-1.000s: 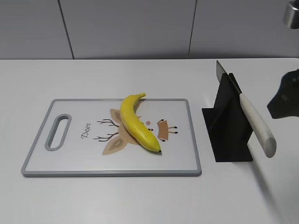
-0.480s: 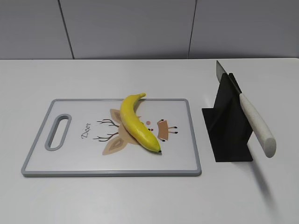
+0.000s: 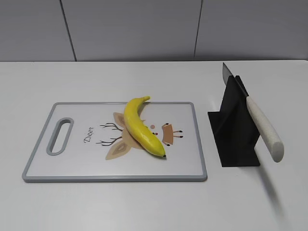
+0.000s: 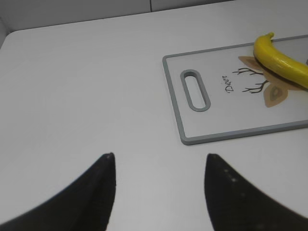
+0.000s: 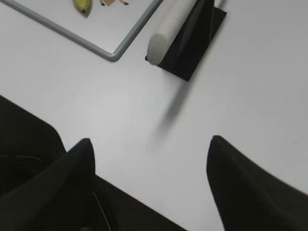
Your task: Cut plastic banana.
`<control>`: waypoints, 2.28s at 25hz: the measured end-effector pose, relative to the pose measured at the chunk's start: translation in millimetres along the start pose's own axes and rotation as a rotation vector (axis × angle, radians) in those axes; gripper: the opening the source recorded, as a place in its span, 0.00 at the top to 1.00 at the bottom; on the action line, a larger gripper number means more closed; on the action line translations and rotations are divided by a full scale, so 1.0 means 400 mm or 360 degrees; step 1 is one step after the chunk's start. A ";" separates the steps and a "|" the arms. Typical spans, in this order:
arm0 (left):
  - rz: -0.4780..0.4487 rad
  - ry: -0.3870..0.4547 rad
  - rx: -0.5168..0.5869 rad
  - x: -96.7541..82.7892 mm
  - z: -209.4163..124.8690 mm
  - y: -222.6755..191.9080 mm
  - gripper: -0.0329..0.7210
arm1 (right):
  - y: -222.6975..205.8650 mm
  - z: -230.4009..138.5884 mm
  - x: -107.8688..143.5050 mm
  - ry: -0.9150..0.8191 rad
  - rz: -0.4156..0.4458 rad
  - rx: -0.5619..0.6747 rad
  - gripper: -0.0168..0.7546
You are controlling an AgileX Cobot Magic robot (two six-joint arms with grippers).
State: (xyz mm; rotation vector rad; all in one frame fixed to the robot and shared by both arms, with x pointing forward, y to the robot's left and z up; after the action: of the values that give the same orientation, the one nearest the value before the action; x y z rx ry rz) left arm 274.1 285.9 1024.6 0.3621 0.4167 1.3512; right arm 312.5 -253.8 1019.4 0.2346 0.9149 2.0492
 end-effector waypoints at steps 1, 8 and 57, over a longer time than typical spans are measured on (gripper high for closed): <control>0.0000 0.0000 0.0000 0.000 0.000 0.000 0.20 | 0.007 -0.008 0.004 0.0006 -0.0002 -0.0014 0.25; 0.0000 0.0000 0.0000 0.000 0.000 0.000 0.20 | 0.071 -0.024 0.015 0.0031 -0.0084 -0.0287 0.25; 0.0003 0.0036 -0.0005 0.000 0.001 0.000 0.27 | 0.114 -0.050 -0.011 -0.0263 -0.0603 -0.0372 0.25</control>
State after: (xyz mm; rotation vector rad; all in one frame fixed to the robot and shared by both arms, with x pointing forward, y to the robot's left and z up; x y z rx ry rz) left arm 274.3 286.0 1024.9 0.3449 0.4331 1.3585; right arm 276.9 -284.1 1036.8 0.0924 0.5625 1.7355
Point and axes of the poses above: a point on each arm's last joint axis where the gripper is mounted, y pointing back along that axis away from the gripper, x along the wrist's bending axis when the last joint is at zero, z = x × y, the point moved 5 cm from there along -y, pointing out along that axis toward the gripper, and after that the axes turned 12 degrees about y, right-handed, at the moved point
